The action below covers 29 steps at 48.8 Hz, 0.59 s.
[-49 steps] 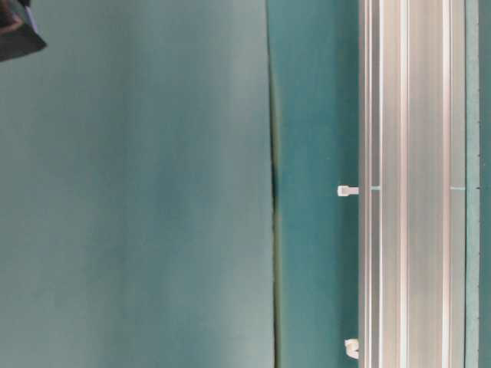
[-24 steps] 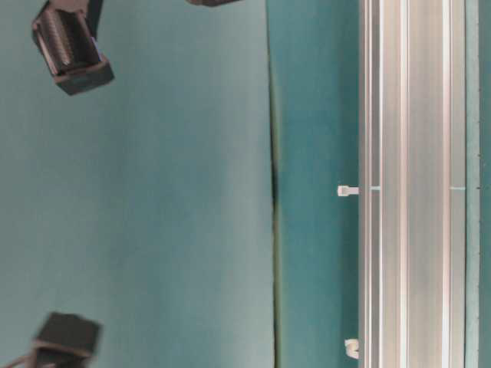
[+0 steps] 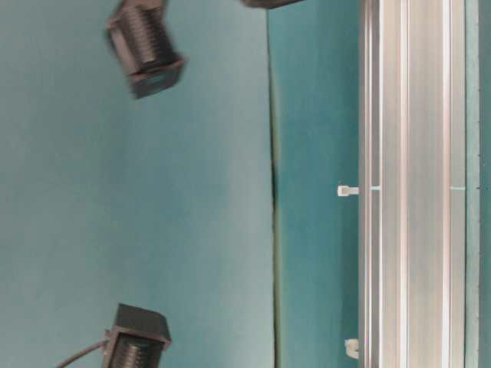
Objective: Lift the large metal rail with both hands.
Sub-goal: 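Close both grippers on the rail, left and right of center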
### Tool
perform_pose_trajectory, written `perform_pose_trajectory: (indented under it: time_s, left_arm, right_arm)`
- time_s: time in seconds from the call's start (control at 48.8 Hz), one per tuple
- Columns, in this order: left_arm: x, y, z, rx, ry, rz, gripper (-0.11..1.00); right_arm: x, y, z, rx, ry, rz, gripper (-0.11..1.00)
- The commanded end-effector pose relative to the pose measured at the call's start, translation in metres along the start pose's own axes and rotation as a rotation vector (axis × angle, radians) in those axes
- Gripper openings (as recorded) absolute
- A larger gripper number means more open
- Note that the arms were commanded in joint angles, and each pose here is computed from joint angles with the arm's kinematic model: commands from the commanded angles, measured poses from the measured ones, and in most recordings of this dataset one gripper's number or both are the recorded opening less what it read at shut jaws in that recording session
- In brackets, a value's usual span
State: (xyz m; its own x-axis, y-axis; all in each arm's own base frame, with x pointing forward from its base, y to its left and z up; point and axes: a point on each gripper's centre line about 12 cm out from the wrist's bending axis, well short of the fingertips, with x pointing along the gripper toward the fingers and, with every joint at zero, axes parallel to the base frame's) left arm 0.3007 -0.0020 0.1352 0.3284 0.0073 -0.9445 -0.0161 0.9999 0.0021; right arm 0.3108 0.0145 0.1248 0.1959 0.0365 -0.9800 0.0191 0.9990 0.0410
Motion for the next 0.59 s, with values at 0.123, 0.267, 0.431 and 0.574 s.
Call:
perform_pose_trajectory:
  time_s: [0.123,0.267,0.431,0.574]
  left_arm:
    - [0.011,0.004,-0.004,-0.008,-0.021,0.004,0.99]
    - [0.019,0.005,-0.003,-0.009,-0.023,0.005,0.99]
    - [0.025,0.005,0.000,-0.013,-0.024,0.004,0.99]
    - [0.027,0.005,0.000,-0.014,-0.029,0.005,0.99]
  right_arm:
    - [0.012,0.000,0.002,0.003,-0.020,-0.001,0.96]
    - [0.018,-0.001,-0.001,0.002,-0.009,-0.003,0.96]
    - [0.023,-0.001,-0.002,0.005,-0.019,-0.003,0.96]
    - [0.023,-0.003,-0.002,0.010,-0.025,-0.004,0.96]
